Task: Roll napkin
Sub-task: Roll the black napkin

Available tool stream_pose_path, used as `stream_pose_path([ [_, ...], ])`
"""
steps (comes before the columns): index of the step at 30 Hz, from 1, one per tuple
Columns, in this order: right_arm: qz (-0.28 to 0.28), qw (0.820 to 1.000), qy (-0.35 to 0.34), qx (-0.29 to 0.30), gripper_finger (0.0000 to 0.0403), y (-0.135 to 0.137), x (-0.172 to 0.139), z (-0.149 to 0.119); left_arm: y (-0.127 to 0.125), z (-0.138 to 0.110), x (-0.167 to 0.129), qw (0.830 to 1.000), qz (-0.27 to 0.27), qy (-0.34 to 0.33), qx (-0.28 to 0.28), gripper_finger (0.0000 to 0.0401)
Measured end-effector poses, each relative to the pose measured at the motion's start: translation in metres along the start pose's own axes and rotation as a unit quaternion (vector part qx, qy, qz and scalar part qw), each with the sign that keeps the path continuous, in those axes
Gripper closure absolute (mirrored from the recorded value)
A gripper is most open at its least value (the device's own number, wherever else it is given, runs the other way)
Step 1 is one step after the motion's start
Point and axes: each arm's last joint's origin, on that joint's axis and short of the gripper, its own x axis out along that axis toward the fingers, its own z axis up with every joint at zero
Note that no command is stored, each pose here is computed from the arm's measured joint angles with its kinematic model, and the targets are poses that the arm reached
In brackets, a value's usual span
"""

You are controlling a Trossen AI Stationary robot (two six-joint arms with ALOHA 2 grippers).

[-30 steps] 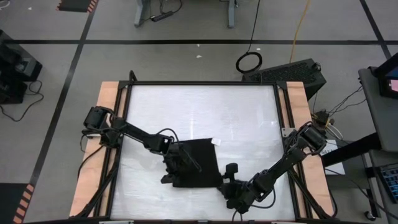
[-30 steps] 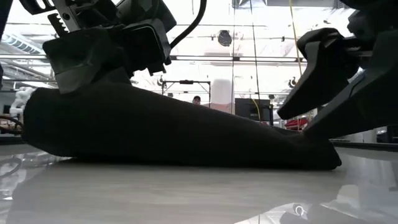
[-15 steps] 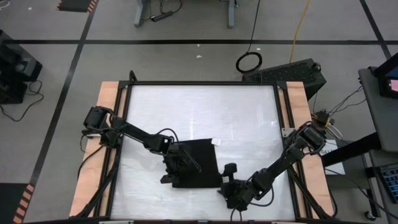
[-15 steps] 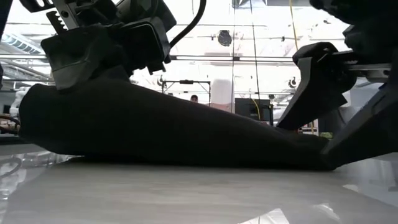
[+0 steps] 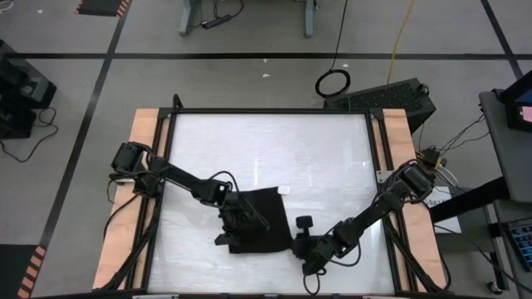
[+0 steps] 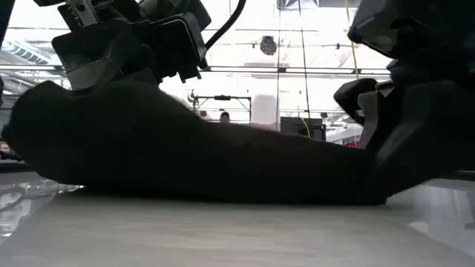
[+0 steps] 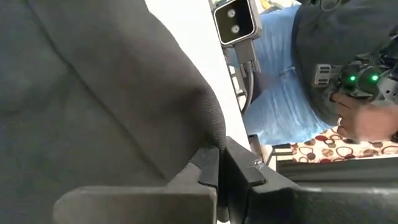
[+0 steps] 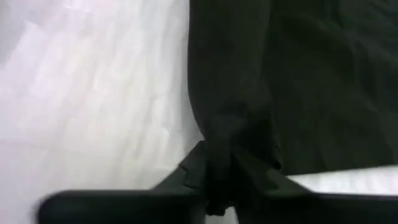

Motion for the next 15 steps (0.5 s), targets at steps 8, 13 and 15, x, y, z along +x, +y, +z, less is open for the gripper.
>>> stream_pose_path([
  [8,0.120,0.989,0.029,0.082,0.0384,-0.001,0.000,0.008,-0.008,-0.009,0.011,0.999,0.001,0.034,-0.009,0.0395],
  [13,0.215,0.966,0.032,0.138,0.0394,-0.003,-0.007,0.021,-0.018,-0.015,0.022,0.999,0.005,0.051,-0.001,0.0395],
  [15,0.255,0.952,0.027,0.168,0.0394,-0.007,-0.009,0.029,-0.022,-0.018,0.026,0.998,0.006,0.058,0.002,0.0395],
])
